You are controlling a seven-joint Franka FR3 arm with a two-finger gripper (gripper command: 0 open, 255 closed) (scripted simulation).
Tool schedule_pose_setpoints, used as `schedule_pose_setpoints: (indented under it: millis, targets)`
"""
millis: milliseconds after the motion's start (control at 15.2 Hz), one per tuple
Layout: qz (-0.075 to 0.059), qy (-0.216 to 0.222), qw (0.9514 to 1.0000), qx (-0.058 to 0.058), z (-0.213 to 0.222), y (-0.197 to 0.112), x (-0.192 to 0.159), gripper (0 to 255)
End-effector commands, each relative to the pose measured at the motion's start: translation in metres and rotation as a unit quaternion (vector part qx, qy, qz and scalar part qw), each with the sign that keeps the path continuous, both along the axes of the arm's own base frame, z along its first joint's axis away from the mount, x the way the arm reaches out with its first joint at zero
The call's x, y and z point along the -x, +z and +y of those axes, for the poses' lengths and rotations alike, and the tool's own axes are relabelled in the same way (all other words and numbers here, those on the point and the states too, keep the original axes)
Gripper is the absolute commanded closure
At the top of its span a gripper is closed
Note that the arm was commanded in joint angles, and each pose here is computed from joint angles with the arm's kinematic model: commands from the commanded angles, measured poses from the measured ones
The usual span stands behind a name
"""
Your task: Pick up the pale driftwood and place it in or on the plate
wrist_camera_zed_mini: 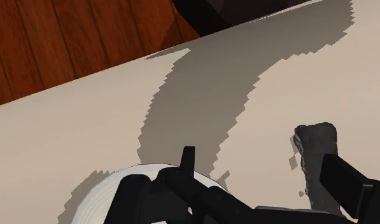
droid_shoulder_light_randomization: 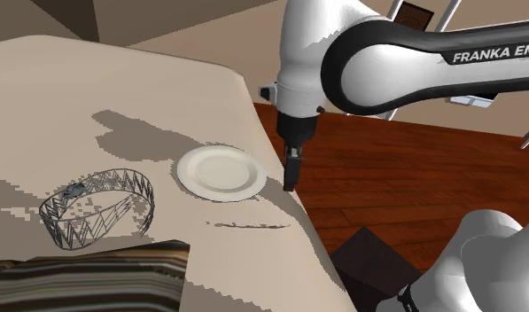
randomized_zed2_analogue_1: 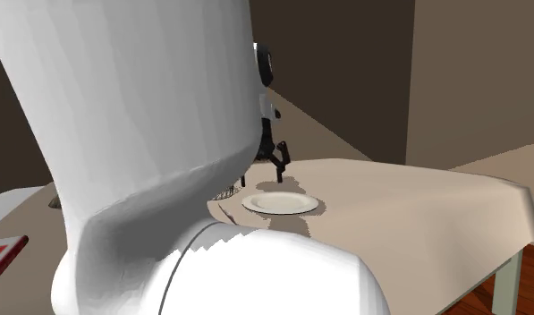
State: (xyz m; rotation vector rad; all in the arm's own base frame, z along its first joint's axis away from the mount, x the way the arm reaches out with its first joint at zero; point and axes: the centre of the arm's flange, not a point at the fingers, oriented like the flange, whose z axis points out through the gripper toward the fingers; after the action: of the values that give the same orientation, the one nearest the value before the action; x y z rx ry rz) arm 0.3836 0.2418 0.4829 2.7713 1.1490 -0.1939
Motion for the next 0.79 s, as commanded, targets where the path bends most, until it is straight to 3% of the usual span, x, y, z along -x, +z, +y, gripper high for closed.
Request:
schedule_pose_setpoints:
  millis: [0,396,726]
  targets:
    - [0.008,0.030,0.9995,0.000,0.023,-0.011,-0.001,0]
    - [0.029,0.115,0.9929,0.001,0.097,-0.043,0.011,0]
    - [0.030,0.121,0.9922,0.001,0.097,-0.066,0.014,0]
